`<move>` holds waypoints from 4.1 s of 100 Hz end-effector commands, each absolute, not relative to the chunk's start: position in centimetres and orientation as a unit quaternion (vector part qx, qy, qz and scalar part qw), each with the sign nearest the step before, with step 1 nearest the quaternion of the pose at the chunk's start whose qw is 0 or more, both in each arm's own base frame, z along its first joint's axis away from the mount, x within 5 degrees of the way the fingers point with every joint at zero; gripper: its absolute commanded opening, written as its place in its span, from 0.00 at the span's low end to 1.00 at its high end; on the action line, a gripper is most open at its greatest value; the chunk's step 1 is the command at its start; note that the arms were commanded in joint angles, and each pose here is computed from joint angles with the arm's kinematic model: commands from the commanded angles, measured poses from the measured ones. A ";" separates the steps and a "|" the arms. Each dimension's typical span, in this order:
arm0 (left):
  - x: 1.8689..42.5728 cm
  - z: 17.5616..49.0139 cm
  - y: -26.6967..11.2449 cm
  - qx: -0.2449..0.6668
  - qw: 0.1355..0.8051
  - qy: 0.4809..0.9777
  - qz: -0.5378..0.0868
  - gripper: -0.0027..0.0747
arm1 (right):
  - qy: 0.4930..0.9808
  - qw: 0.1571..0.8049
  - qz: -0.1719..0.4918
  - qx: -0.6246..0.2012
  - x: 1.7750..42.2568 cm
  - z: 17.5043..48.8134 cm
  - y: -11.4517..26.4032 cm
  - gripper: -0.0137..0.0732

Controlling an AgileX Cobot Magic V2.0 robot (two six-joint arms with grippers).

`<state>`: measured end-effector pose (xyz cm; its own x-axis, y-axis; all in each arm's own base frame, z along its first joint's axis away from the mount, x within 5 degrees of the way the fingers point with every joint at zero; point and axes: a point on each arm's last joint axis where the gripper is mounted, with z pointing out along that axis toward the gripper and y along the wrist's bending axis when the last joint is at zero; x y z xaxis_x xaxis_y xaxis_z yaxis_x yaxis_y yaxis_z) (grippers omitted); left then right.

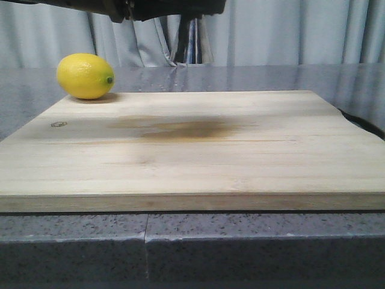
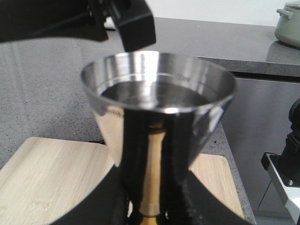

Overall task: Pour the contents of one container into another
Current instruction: 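Tilt the beaker upright with the right gripper, then lower the beaker onto the board with the right gripper, then open the right gripper and lift it away from the beaker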

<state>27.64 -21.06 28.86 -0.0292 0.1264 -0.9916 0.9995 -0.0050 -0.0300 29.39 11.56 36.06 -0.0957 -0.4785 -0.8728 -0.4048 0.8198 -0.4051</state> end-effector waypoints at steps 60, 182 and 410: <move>26.9 32.2 -20.8 0.511 0.496 0.493 -0.500 0.01 | 0.736 0.635 0.071 -0.225 27.4 27.9 9.4 0.39; 27.0 32.2 -20.8 0.509 0.498 0.498 -0.496 0.01 | 0.770 0.591 0.064 -0.231 30.8 23.0 9.2 0.39; 27.0 32.2 -20.8 0.509 0.497 0.497 -0.496 0.01 | 0.803 0.549 0.032 -0.231 26.4 27.6 8.8 0.77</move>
<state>27.70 -21.06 28.83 -0.0292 0.1296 -0.9911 0.9996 0.0016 -0.0292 27.22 8.77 24.50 -0.3763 -0.3608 -0.8534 -0.4173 0.8883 -0.1916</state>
